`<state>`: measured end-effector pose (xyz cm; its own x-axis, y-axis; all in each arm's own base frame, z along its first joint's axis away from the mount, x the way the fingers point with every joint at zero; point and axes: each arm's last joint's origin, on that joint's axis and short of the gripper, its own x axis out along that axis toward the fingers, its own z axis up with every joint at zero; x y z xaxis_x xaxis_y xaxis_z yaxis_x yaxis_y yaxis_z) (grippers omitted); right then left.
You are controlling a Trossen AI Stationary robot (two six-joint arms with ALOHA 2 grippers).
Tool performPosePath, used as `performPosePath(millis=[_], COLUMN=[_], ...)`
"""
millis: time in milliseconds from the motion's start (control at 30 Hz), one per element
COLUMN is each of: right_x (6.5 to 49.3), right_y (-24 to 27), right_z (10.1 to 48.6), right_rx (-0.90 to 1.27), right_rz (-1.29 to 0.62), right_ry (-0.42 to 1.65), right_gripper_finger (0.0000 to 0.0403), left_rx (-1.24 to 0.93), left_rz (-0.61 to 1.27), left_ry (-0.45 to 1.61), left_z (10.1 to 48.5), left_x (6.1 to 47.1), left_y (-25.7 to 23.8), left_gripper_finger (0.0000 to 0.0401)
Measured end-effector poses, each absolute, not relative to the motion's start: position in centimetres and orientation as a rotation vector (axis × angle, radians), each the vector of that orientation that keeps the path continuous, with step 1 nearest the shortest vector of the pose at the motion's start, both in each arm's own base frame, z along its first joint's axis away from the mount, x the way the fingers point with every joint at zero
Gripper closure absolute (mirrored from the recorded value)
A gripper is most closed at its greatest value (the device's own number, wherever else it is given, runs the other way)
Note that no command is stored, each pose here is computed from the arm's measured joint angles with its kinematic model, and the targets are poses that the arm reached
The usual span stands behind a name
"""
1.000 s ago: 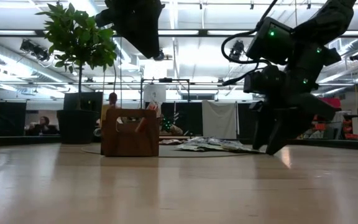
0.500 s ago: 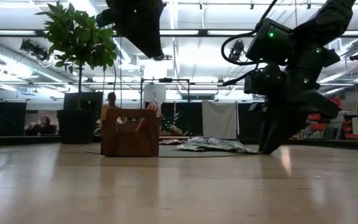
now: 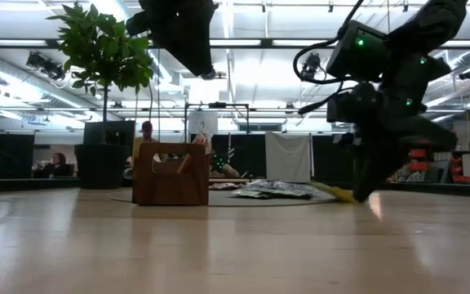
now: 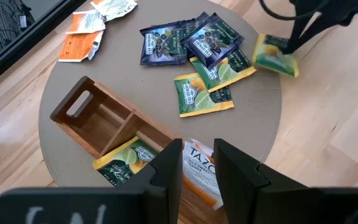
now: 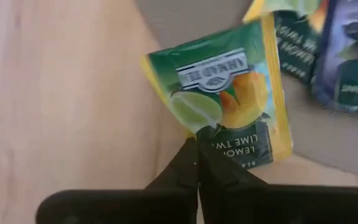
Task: Pick & Place Tea
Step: Put the yellow tea bag into the middle section of the wooden organizer
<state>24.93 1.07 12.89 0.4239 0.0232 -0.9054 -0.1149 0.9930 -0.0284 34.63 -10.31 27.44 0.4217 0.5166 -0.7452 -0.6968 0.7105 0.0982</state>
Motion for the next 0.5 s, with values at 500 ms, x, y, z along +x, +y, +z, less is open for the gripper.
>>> performPosePath(millis=[500], right_x=[24.8], right_y=[2.1], right_z=[20.6], right_rx=[-0.204], right_rz=[0.081], right_ry=[0.907], right_gripper_finger=[0.0403], left_rx=[-0.248], left_rz=[0.764], left_ry=[0.83], left_z=[27.5], left_x=[34.7], left_y=[-10.4], left_gripper_finger=[0.0305])
